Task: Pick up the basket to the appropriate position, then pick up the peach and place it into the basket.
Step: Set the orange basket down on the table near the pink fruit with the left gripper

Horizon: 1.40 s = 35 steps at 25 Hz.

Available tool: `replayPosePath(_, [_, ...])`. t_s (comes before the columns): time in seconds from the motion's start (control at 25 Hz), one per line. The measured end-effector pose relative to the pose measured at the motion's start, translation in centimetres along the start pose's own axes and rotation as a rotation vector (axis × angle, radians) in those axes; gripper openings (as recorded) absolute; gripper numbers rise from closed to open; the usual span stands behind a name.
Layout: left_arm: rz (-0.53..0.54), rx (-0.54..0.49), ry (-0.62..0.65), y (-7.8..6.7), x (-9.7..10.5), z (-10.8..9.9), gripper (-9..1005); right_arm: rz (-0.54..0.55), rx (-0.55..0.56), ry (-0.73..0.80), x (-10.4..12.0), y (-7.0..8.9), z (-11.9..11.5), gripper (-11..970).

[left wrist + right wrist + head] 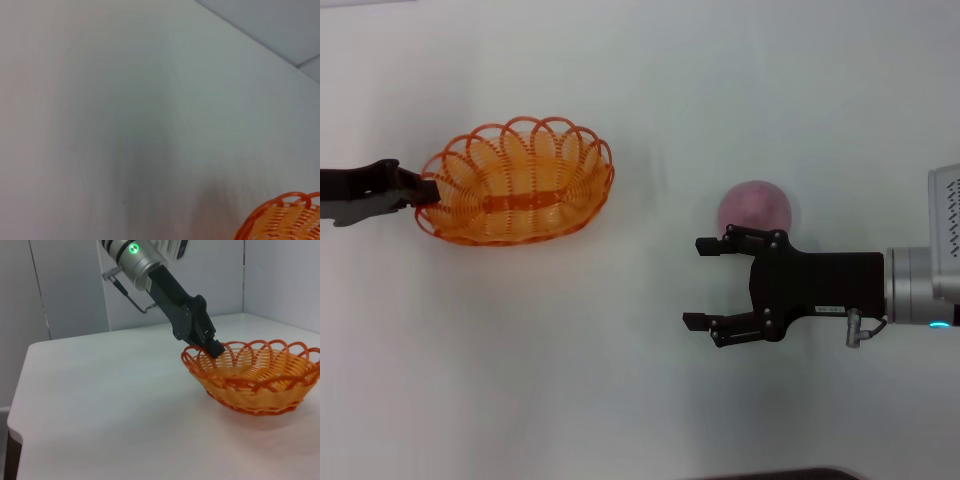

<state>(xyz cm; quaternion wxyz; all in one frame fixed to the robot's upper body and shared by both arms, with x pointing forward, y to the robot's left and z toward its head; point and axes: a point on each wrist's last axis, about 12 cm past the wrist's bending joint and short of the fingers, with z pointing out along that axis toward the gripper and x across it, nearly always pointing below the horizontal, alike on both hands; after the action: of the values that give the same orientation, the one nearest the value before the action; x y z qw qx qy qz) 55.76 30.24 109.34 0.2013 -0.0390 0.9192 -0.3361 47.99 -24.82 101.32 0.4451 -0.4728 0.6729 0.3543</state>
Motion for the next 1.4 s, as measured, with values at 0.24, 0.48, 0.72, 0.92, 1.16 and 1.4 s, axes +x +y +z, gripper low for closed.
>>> replayPosePath(0.24, [-0.013,0.0,-0.006,0.3,0.2,0.2,63,-0.001,-0.001,0.0,0.0,0.0,0.0,945])
replayPosePath(0.48, [-0.006,0.004,0.0,0.1,0.3,0.4,104,-0.001,-0.002,0.0,0.0,0.0,0.1,944])
replayPosePath(0.72, [-0.011,0.022,-0.006,0.1,0.3,0.4,178,0.004,-0.003,-0.001,0.0,0.1,0.1,945])
replayPosePath(0.92, [0.015,0.028,0.008,-0.1,0.4,0.5,259,0.006,-0.003,0.0,0.1,0.1,0.1,945])
replayPosePath(1.16, [0.04,0.005,-0.003,0.0,0.2,0.0,424,0.004,-0.003,0.001,0.0,0.0,0.2,945])
replayPosePath(1.4, [0.106,-0.026,-0.043,1.0,-0.4,-1.5,696,0.002,-0.002,-0.001,-0.1,-0.1,0.2,944])
